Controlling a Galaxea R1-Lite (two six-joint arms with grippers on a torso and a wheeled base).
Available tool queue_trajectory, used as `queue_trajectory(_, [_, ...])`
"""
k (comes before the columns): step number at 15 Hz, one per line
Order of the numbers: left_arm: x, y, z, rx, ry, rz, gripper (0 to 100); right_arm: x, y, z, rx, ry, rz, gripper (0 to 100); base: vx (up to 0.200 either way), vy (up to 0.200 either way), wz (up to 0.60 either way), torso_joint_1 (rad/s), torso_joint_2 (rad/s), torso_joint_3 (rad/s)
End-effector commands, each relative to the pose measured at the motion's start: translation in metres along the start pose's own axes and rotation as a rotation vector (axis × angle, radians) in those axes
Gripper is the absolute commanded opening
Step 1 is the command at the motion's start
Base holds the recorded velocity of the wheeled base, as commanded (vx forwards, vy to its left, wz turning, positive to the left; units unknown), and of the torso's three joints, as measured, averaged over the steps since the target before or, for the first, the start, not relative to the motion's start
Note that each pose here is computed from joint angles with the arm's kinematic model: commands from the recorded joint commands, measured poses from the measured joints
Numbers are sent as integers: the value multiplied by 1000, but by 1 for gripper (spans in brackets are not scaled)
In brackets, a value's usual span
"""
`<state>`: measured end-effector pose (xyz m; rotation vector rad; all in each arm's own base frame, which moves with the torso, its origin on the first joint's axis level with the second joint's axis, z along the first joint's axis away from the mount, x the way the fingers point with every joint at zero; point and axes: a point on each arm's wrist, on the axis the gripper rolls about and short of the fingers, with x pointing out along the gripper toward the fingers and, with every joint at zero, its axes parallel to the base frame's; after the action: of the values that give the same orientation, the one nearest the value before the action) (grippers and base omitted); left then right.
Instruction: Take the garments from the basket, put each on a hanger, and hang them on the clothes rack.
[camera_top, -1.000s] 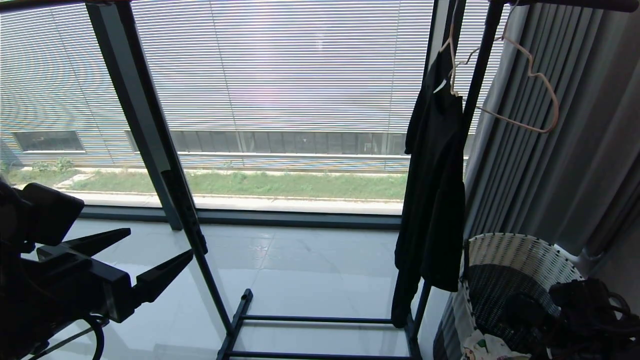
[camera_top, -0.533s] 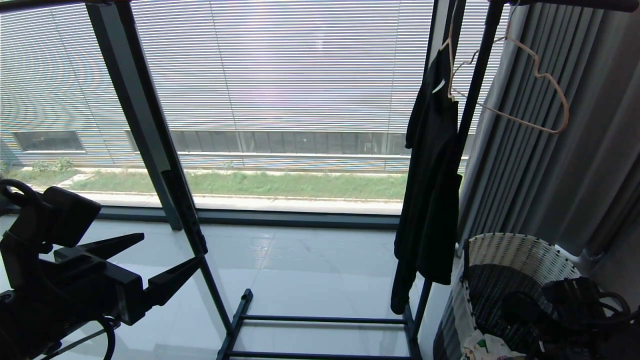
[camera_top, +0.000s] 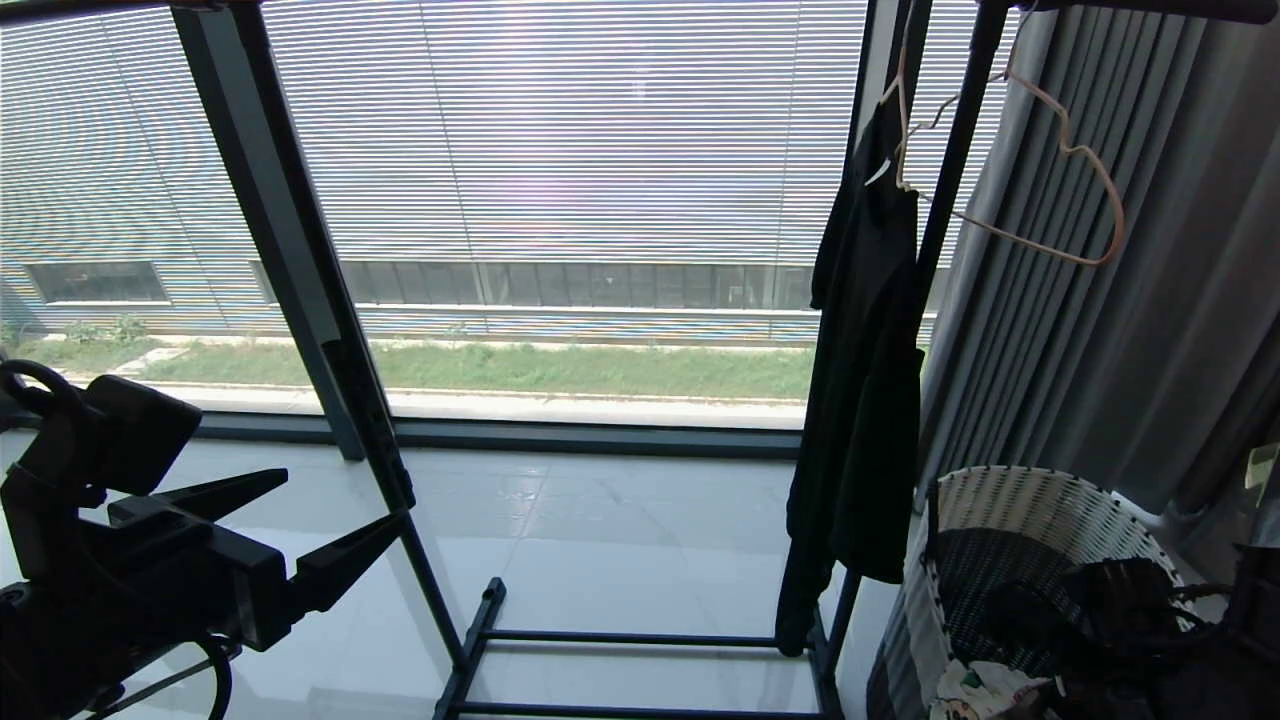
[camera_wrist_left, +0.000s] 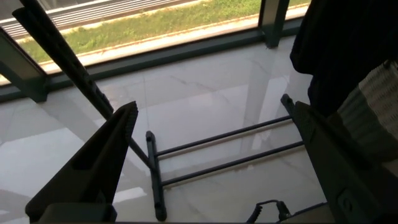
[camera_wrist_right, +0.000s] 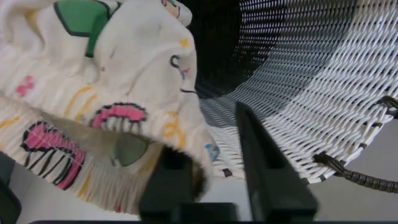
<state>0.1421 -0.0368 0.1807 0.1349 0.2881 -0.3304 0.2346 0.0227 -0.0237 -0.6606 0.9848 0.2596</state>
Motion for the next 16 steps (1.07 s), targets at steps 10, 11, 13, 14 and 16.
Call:
queue_trajectory(10, [-2, -15, -35, -90, 127, 113, 100, -166, -46, 91, -81, -269, 62, 0, 0, 0, 0, 0, 0, 0])
queue_trajectory(11, [-1, -15, -34, -85, 126, 141, 100, -182, -45, 102, -87, -297, 75, 0, 0, 0, 0, 0, 0, 0])
queue_trajectory(13, [0, -14, -28, -84, 111, 170, 100, -209, -40, 118, -104, -338, 109, 0, -100, 0, 0, 4, 1, -1])
queue_trajectory(14, [0, -13, -26, -84, 105, 183, 100, -218, -38, 123, -113, -354, 121, 0, -200, 0, 0, 2, 2, 2])
queue_trajectory(16, [1, -13, -23, -85, 91, 183, 100, -228, -33, 130, -138, -383, 134, 0, -200, 0, 0, 7, 5, 0])
